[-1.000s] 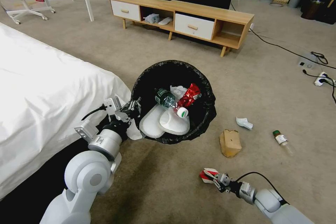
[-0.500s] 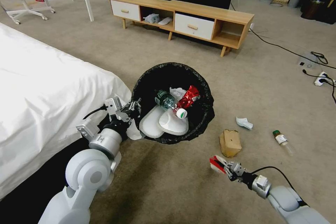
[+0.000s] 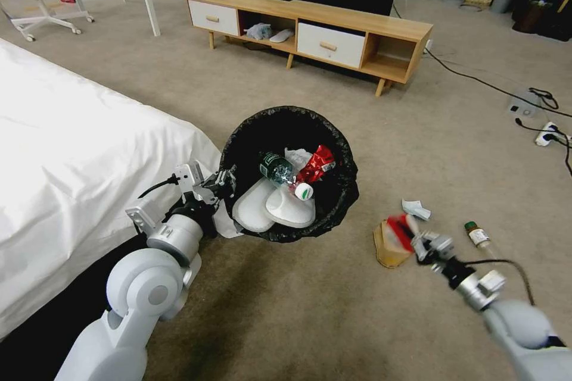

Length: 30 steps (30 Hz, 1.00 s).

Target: Pick up the trash bin, then pick up the garbage from the floor and place it into the trash bin.

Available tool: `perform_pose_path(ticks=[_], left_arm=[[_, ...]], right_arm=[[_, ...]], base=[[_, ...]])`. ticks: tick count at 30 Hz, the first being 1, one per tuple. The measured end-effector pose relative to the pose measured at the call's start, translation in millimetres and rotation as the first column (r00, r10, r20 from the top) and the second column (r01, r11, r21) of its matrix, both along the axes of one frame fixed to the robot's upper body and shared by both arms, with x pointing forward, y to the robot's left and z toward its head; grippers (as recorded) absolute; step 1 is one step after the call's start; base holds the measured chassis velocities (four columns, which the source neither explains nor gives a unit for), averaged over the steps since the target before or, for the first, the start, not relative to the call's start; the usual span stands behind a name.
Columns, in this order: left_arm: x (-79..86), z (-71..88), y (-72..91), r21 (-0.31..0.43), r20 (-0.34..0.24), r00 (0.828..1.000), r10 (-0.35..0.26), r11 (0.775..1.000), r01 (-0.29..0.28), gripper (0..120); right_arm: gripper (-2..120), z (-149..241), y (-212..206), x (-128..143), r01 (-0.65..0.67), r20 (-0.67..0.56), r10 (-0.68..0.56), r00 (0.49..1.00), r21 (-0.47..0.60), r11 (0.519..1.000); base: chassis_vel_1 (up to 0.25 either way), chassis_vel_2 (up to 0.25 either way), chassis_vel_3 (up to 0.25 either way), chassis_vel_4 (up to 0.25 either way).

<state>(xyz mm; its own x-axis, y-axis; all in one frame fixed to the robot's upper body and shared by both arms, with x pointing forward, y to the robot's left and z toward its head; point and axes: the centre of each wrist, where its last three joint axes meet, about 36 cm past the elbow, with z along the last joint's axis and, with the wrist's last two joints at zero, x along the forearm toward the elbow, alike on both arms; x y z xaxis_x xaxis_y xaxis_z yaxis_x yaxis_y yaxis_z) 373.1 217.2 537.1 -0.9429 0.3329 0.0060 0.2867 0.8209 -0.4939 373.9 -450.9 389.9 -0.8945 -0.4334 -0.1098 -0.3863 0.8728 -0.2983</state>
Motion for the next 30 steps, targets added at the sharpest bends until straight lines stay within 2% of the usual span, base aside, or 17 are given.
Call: perform_pose_path(ticks=[3,6,9,11,15,18,19,22,26,29,30], left_arm=[[-4.3,0.5,-0.9,0.0,-0.018,1.0,-0.005,1.0,0.005,3],[-6.7,2.8,0.8,0.0,-0.029,1.0,-0.008,1.0,0.008,3],[-7.6,4.2,1.8,-0.002,-0.036,0.999,-0.008,1.0,0.008,3],[-11.0,7.7,3.6,-0.009,-0.069,0.997,-0.018,1.0,0.018,3],[-12.6,8.5,3.6,-0.014,-0.089,0.996,-0.025,1.0,0.024,3],[-14.4,11.1,2.2,-0.053,-0.196,0.978,-0.065,0.997,0.056,3],[-14.4,11.1,2.2,-0.053,-0.196,0.978,-0.065,0.997,0.056,3],[-13.8,11.5,-2.7,-0.075,-0.261,0.959,-0.109,0.993,0.092,3],[-11.2,9.6,-6.7,-0.088,-0.292,0.947,-0.138,0.989,0.117,3],[-1.4,0.4,-10.2,-0.095,-0.341,0.924,-0.174,0.984,0.15,3],[-1.4,0.4,-10.2,-0.095,-0.341,0.924,-0.174,0.984,0.15,3]], right_arm=[[0,39,3,1,-0.003,0.1,0.001,0.995,0.027,1.0],[0,59,8,3,-0.018,0.149,0.012,0.989,0.045,0.999],[0,68,11,6,-0.031,0.173,0.02,0.985,0.056,0.998],[0,87,20,11,-0.067,0.23,0.045,0.972,0.09,0.994],[0,96,26,13,-0.091,0.254,0.062,0.965,0.106,0.99],[0,126,47,14,-0.219,0.331,0.153,0.931,0.17,0.961],[0,126,47,14,-0.219,0.331,0.153,0.931,0.17,0.961],[0,145,67,7,-0.335,0.372,0.247,0.895,0.194,0.922],[0,151,79,1,-0.394,0.374,0.301,0.877,0.202,0.897],[0,156,92,-2,-0.459,0.362,0.373,0.854,0.188,0.868],[0,156,92,-2,-0.459,0.362,0.373,0.854,0.188,0.868]], base=[[0.0,0.0,0.0,0.0],[0.0,0.0,0.0,0.0],[0.0,0.0,0.0,0.0],[0.0,0.0,0.0,0.0],[0.0,0.0,0.0,0.0],[0.0,0.0,0.0,0.0],[0.0,0.0,0.0,0.0],[0.0,0.0,0.0,0.0],[0.0,0.0,0.0,0.0],[0.0,0.0,0.0,0.0],[0.0,0.0,0.0,0.0]])
